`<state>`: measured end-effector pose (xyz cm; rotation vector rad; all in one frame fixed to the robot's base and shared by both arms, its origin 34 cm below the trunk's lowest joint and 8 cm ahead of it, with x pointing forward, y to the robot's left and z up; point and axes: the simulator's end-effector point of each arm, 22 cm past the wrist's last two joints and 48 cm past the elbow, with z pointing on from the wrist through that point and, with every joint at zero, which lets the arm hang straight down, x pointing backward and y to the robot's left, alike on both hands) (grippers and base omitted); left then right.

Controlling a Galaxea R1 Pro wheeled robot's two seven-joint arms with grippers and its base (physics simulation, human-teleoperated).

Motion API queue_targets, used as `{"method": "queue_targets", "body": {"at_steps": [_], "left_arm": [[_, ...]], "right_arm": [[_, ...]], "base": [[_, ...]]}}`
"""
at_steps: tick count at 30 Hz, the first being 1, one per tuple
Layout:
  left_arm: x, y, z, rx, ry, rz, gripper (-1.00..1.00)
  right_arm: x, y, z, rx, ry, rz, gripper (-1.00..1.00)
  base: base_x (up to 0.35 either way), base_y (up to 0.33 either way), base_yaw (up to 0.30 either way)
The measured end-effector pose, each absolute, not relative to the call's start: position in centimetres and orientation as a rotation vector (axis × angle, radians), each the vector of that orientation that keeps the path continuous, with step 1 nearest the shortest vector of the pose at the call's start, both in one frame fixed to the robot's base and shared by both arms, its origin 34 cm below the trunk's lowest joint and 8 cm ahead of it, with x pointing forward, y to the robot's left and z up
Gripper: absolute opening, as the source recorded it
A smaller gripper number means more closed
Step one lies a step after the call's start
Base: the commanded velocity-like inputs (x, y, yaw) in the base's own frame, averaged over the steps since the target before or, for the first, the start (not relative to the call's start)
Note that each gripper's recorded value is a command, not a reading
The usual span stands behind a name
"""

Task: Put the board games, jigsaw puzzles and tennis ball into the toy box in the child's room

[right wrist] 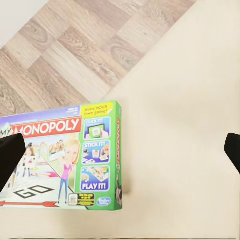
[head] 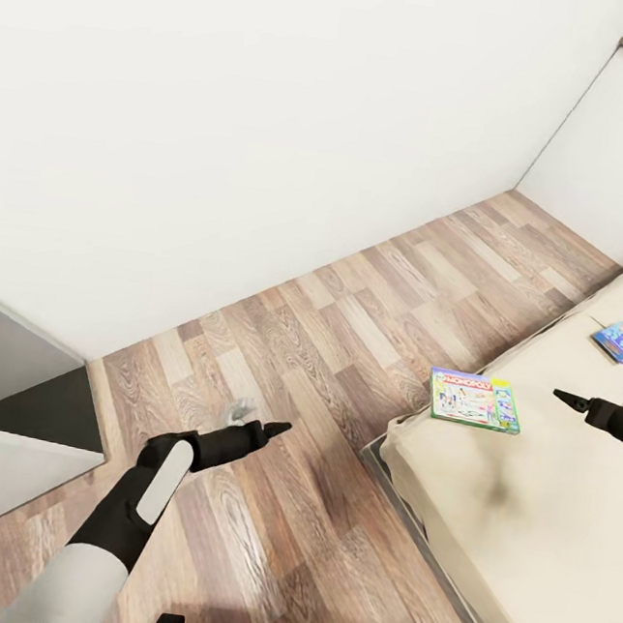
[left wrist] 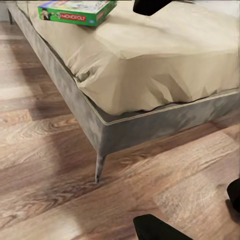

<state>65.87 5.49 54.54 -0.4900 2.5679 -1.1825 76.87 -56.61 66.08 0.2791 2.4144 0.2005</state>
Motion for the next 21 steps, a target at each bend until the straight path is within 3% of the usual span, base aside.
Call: {"method": "queue_targets", "body": {"at_steps": [10,21], "left_arm": [[65.9,4.2,55.0,-0.478,2.562,-1.225,1.00],[64.1,4.3,53.1,-0.521,2.600,-1.228,1.00]], "right_arm": [[76.5,-56.2,66.0,0.285,2.428,0.213,1.00],[76.4,-56.1,66.0,0.288,2.432,0.220,1.00]], "base": [[0.012,0.004,0.000],[0.169,0.120,0.000]]}}
